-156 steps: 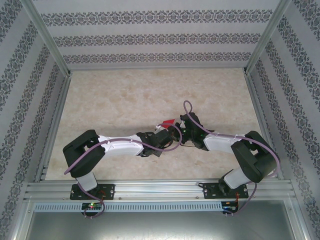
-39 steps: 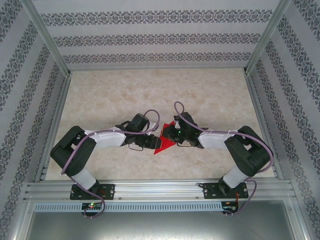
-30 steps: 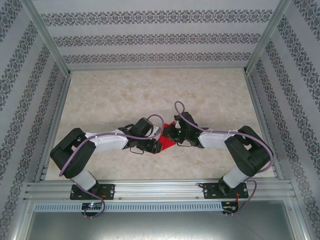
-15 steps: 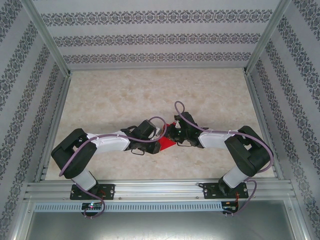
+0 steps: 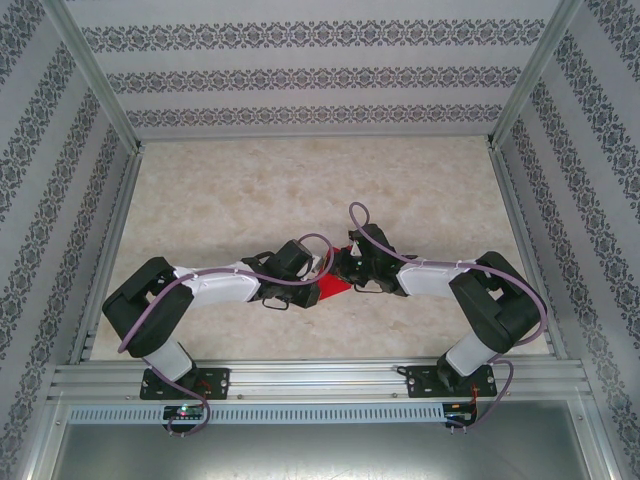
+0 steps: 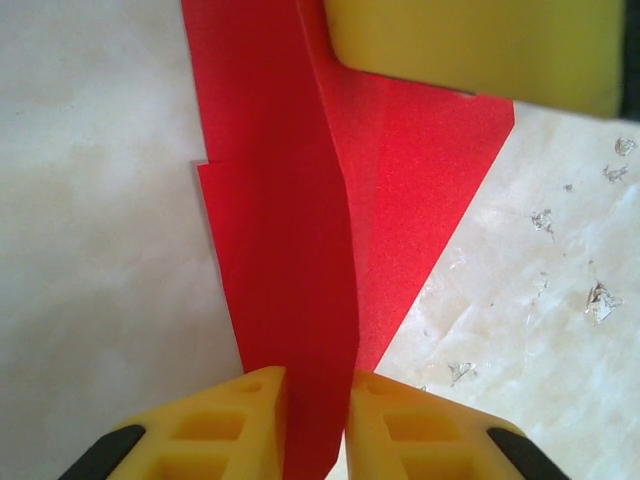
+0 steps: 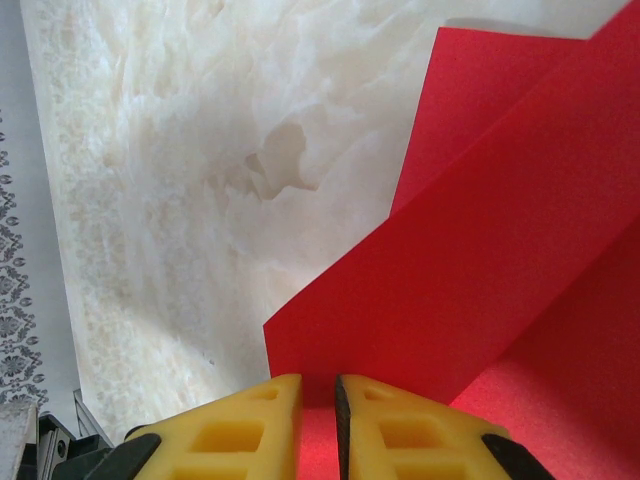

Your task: Fold a paper plane with a square sheet of paper (pick it up from the middle)

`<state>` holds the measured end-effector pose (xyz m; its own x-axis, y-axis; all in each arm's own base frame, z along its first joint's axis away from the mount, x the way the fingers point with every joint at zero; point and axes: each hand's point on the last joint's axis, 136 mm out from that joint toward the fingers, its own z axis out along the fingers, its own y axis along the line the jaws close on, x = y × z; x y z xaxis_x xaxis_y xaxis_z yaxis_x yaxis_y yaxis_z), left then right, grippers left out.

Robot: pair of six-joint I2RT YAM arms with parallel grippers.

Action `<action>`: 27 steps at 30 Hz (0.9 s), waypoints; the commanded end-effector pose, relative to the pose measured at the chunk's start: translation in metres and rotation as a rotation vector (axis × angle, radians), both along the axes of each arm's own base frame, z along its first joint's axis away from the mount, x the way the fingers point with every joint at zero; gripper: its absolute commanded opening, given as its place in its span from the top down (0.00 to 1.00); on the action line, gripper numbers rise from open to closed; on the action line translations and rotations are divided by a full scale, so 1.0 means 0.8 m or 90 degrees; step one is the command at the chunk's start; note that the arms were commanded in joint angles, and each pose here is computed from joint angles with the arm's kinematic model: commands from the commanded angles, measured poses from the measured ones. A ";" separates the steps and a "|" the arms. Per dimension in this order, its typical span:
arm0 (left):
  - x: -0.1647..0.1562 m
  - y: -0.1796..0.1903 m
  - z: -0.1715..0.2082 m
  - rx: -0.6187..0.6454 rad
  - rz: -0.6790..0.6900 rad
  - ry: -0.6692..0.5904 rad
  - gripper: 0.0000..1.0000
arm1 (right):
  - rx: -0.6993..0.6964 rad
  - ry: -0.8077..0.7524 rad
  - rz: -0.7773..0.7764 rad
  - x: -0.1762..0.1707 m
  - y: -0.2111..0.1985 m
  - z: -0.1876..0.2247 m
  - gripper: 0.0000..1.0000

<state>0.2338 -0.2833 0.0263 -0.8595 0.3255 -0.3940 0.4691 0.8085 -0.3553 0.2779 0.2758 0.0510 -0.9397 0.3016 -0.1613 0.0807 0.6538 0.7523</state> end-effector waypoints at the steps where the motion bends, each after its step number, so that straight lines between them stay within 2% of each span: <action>1: 0.005 -0.008 0.010 0.003 -0.017 -0.026 0.73 | 0.018 -0.014 -0.003 0.012 0.004 0.011 0.82; 5: 0.007 -0.013 0.008 0.016 -0.024 -0.039 0.71 | 0.018 -0.015 -0.003 0.013 0.004 0.012 0.82; 16: 0.008 -0.005 -0.008 0.088 -0.019 -0.070 0.73 | 0.019 -0.014 -0.002 0.012 0.004 0.012 0.82; 27: 0.009 -0.001 -0.001 0.093 -0.017 -0.086 0.81 | 0.019 -0.016 -0.003 0.012 0.004 0.013 0.82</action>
